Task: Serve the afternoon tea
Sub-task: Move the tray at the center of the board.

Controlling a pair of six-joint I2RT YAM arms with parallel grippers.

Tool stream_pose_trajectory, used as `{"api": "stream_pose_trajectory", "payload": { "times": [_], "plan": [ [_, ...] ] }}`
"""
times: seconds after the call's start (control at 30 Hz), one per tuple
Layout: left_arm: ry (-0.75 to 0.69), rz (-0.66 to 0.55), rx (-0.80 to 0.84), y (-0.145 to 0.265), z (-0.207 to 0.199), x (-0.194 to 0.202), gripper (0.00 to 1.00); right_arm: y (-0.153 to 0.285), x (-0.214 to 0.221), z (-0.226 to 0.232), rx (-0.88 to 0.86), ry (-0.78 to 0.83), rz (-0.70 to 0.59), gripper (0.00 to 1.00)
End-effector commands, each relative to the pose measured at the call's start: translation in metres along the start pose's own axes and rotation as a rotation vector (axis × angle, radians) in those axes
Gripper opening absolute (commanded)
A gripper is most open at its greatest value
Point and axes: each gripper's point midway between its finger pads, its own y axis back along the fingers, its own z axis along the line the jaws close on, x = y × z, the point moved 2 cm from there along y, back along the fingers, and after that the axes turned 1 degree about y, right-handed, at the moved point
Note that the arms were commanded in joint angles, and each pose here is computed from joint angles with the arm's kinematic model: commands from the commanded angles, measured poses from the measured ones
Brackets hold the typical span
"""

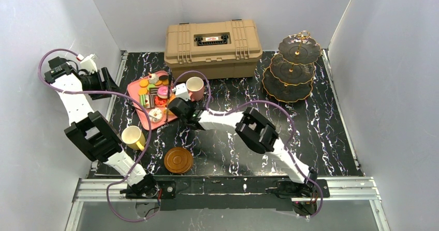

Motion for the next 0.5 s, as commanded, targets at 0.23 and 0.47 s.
{"api": "stream_pose_trajectory", "payload": {
  "times": [0.23, 0.47],
  "plan": [
    [-0.031, -0.077, 0.036, 0.029, -0.032, -0.004, 0.59, 0.055, 0.035, -0.056, -0.011, 0.265, 0.111, 0.09],
    [-0.036, -0.086, 0.065, 0.032, -0.04, -0.003, 0.58, 0.071, 0.038, -0.086, 0.03, 0.288, 0.134, 0.07]
  ]
}}
